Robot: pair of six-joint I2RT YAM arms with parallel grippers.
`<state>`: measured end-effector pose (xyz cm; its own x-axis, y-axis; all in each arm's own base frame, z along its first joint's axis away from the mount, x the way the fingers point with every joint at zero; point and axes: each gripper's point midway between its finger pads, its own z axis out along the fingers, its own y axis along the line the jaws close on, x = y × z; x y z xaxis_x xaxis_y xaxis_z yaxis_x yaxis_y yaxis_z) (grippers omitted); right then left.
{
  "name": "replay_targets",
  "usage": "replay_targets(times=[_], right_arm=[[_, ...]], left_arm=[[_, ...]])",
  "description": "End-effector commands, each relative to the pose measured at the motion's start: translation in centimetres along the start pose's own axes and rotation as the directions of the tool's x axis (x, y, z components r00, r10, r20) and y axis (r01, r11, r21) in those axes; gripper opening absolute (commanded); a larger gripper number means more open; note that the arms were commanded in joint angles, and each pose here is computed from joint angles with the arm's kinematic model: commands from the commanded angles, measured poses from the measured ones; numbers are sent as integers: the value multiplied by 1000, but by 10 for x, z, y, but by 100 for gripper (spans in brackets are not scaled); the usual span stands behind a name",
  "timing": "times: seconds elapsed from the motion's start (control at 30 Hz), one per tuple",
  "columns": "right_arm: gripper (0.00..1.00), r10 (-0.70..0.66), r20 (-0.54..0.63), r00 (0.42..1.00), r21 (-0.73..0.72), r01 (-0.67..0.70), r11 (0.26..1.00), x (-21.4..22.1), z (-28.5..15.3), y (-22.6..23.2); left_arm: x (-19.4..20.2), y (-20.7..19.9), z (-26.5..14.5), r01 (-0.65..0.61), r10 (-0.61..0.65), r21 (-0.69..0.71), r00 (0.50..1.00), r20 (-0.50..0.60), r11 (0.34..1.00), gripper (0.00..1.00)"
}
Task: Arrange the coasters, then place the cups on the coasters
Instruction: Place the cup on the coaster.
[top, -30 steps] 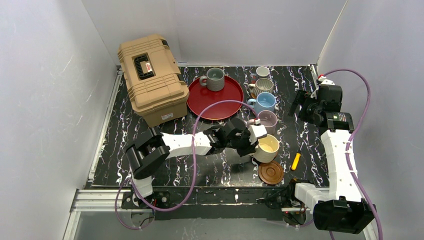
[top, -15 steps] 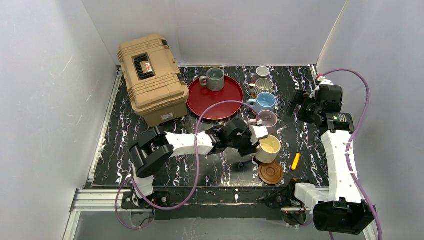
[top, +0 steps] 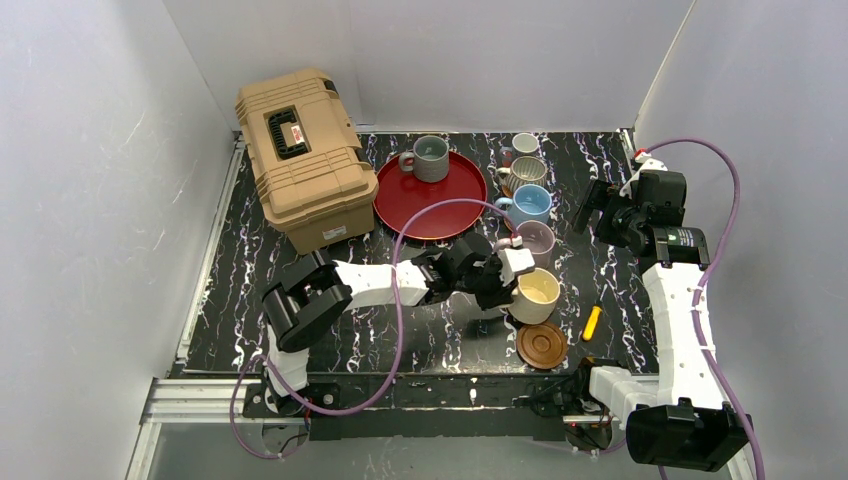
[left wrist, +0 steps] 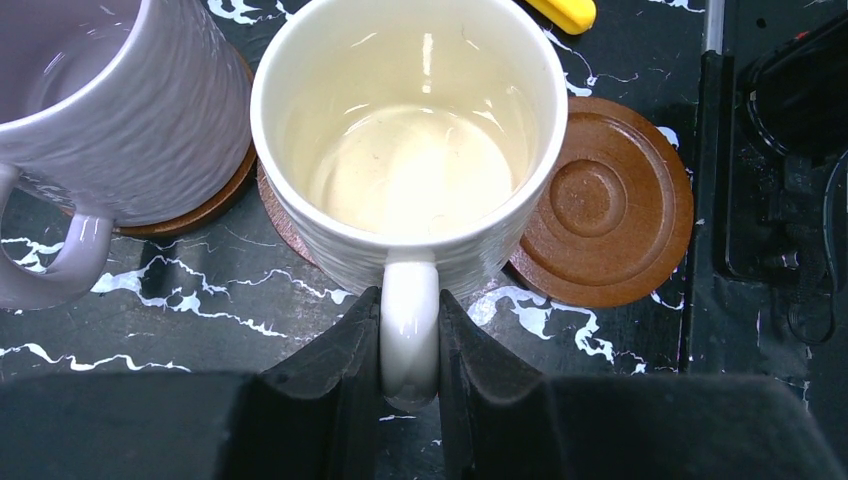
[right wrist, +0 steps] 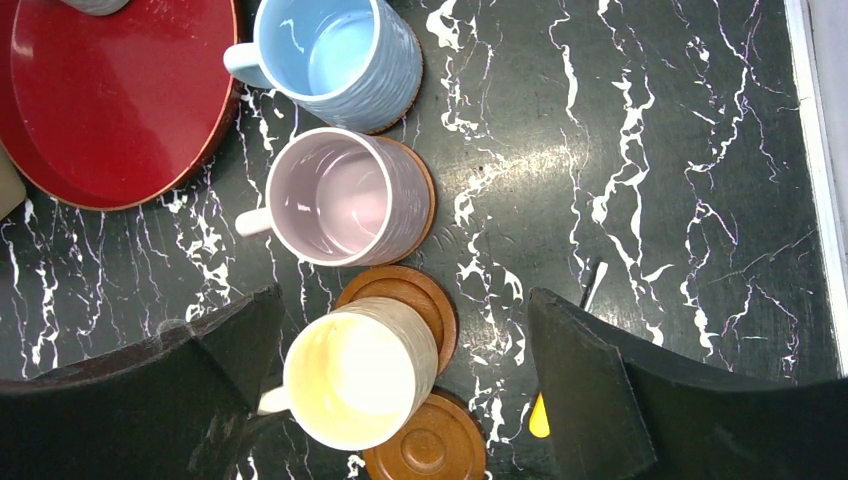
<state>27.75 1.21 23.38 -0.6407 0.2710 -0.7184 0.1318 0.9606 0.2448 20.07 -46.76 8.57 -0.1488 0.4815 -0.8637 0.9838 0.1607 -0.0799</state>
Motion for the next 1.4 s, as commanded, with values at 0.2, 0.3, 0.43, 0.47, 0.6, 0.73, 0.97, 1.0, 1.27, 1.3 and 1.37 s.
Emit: replay_targets(times=[0.2,0.3,0.43,0.47,0.6,0.73,0.97,1.0,1.27,1.3,1.37], right_arm=[[100,-10,41,999,-31,11,999,-7,-5,5],[100,-11,37,999,-33,13,999,-6,-4,5],[100,-11,34,999,-38,13,999,-5,-4,6],[100,-11,33,999,-39,12,999,-5,-3,6],[100,-11,29,1000,-45,12,999,-4,-2,7],[100,-11,25,1000,-51,12,999,-4,-1,8],[100,-12,23,1000,-55,14,998,-4,0,8],[100,-13,20,1000,-56,14,998,-3,1,9],[100,-12,20,1000,-60,13,998,-4,2,9],[100,-13,20,1000,-61,14,998,-3,2,10],[100,-13,19,1000,-62,14,998,-3,2,10]], left_arm=[[-61,10,-1,-70,65,21,984,165,997,0],[-61,12,-1,-72,67,21,984,166,997,0],[-59,16,-1,-74,70,18,984,163,997,0],[-58,16,0,-76,72,18,984,163,997,0],[-57,17,0,-82,78,17,984,160,996,0],[-54,18,3,-89,85,20,984,155,996,0],[-50,19,5,-92,88,20,985,146,996,0],[-50,19,6,-94,90,19,985,146,995,0],[-43,21,8,-94,92,11,987,130,996,0],[-44,21,8,-96,94,8,987,128,995,1],[-42,23,7,-98,98,-3,987,124,995,3]])
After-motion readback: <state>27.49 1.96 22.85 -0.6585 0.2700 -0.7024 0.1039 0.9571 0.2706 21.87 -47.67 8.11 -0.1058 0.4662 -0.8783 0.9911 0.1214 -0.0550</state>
